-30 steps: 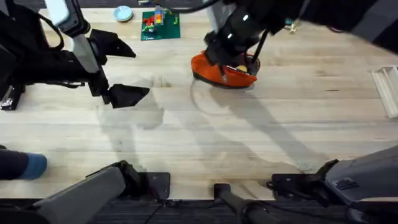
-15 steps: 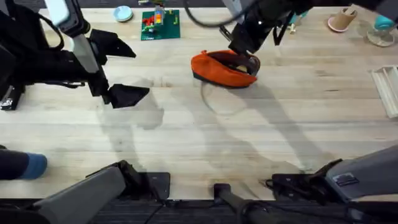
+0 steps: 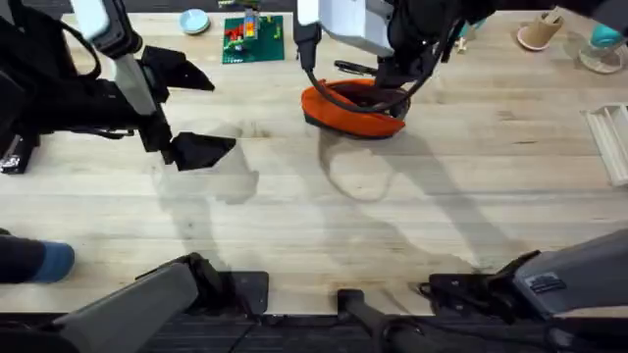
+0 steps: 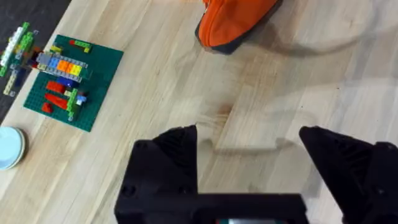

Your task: Unzip the bag, pick up the pens from the table one at a time and place them inside, then zip the bag closed.

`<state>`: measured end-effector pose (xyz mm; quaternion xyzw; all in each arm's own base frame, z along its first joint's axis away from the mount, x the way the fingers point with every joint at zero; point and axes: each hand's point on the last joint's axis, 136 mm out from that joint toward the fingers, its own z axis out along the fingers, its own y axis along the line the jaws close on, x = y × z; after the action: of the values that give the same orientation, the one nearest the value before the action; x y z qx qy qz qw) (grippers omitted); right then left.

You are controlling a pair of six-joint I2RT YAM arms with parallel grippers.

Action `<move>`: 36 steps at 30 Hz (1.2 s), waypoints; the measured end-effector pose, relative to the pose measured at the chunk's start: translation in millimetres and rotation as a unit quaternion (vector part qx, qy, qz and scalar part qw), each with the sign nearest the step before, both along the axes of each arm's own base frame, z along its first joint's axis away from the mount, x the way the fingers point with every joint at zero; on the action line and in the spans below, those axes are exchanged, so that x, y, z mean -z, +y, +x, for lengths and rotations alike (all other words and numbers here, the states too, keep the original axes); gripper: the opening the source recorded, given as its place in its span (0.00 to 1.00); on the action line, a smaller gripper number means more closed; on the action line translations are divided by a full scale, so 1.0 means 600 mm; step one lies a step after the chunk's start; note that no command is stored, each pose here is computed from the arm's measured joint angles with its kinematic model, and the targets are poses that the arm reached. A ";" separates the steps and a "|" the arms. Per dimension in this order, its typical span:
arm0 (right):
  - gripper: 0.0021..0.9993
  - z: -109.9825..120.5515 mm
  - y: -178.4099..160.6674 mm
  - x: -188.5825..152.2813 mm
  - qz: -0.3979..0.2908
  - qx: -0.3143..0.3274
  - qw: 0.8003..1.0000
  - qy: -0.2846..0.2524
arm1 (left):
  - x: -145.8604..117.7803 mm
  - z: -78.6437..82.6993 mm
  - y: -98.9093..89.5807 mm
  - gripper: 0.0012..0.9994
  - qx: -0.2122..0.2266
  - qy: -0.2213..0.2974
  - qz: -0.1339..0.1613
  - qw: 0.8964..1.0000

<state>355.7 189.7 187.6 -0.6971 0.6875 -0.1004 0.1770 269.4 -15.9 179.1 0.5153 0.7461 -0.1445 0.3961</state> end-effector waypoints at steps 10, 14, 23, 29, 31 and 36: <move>0.03 -0.010 0.005 0.018 0.012 -0.029 0.999 0.035 | 0.000 0.000 0.000 0.99 0.000 0.000 0.000 1.000; 0.03 -0.007 0.005 0.038 0.026 -0.026 0.998 0.060 | 0.000 0.000 0.000 0.99 0.000 0.000 0.000 1.000; 0.03 0.001 -0.002 0.071 0.048 -0.014 0.994 0.099 | 0.000 0.000 0.000 0.99 0.000 0.000 0.000 1.000; 0.03 0.002 0.000 0.106 0.047 -0.011 0.990 0.129 | 0.000 0.000 0.000 0.99 0.000 0.000 0.000 1.000; 0.03 0.002 0.001 0.117 0.044 -0.011 0.989 0.138 | 0.000 0.000 0.000 0.99 0.000 0.000 0.000 1.000; 0.03 0.002 0.001 0.138 0.038 -0.009 0.988 0.152 | 0.000 0.000 0.000 0.99 0.000 0.000 0.000 1.000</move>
<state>356.7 190.3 104.9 -0.7032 0.7034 0.0346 0.0973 269.4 -15.9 179.1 0.5153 0.7461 -0.1445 0.3961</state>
